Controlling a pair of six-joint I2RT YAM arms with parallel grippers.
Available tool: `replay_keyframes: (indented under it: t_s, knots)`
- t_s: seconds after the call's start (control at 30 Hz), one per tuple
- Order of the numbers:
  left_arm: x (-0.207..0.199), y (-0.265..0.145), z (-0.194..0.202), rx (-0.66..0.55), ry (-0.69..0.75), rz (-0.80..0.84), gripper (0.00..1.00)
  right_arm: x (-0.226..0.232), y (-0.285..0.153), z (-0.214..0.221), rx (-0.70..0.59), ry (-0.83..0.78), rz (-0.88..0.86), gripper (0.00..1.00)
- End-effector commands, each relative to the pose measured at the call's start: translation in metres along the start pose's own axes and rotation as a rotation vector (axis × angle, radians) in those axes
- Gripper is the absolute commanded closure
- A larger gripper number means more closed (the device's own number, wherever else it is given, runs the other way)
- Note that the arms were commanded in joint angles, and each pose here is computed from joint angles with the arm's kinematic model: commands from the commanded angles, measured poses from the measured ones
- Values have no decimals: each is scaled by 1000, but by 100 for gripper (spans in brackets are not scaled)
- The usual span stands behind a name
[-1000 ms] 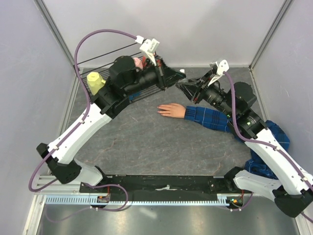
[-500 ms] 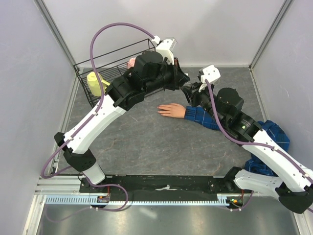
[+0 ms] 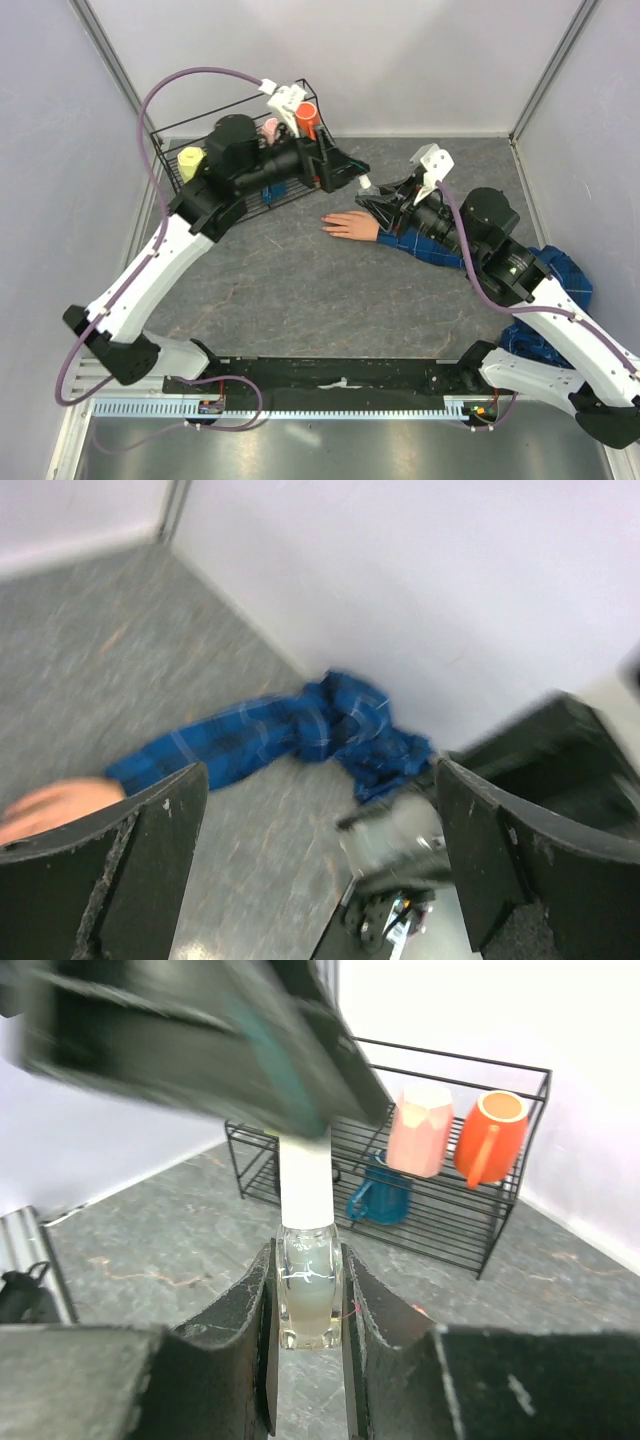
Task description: Paint the nails
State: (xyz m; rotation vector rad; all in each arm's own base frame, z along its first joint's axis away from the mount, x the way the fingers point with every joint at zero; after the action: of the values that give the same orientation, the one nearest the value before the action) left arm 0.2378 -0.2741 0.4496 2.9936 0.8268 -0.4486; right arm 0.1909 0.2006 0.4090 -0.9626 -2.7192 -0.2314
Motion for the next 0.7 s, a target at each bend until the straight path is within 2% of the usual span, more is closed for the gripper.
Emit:
replay_keyframes:
  t_s: [0.0, 0.1, 0.3, 0.4, 0.47, 0.53, 0.57, 0.67]
  knots:
    - [-28, -43, -37, -222, 65, 256, 0, 7, -5, -10, -20, 47, -138, 100]
    - [-28, -53, -33, -248, 80, 344, 1, 1, -6, -13, -6, 101, -207, 100]
    - [-24, -52, -28, -228, 78, 386, 0, 1, -1, -15, 2, 141, -301, 100]
    - [-23, -53, -32, -215, 102, 369, 7, -1, 1, -14, 8, 150, -302, 100]
    - [-19, -52, -35, -155, 69, 297, 23, -1, 1, -16, 5, 148, -302, 100]
    - [-14, -48, -47, -134, 73, 231, 33, -2, 2, -16, 8, 150, -294, 100]
    - [-10, -48, -38, -56, 29, 198, 33, -3, 3, -15, 12, 144, -288, 100]
    - [-10, -44, -37, 7, 6, 208, 33, -5, 5, -16, 23, 124, -279, 100]
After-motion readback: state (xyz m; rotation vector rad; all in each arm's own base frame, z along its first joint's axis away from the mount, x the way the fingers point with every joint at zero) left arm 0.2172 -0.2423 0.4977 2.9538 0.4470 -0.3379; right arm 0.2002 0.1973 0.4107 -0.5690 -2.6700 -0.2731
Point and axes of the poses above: each gripper's point midway between its finger pads, its own y axis out along the fingers, its own x axis along the line the jaws close on, z = x × y, the point moved 7 cm from there along -y, back along the fingers, and after that the axes turned 15 degrees about y, right-handed, at the moved point
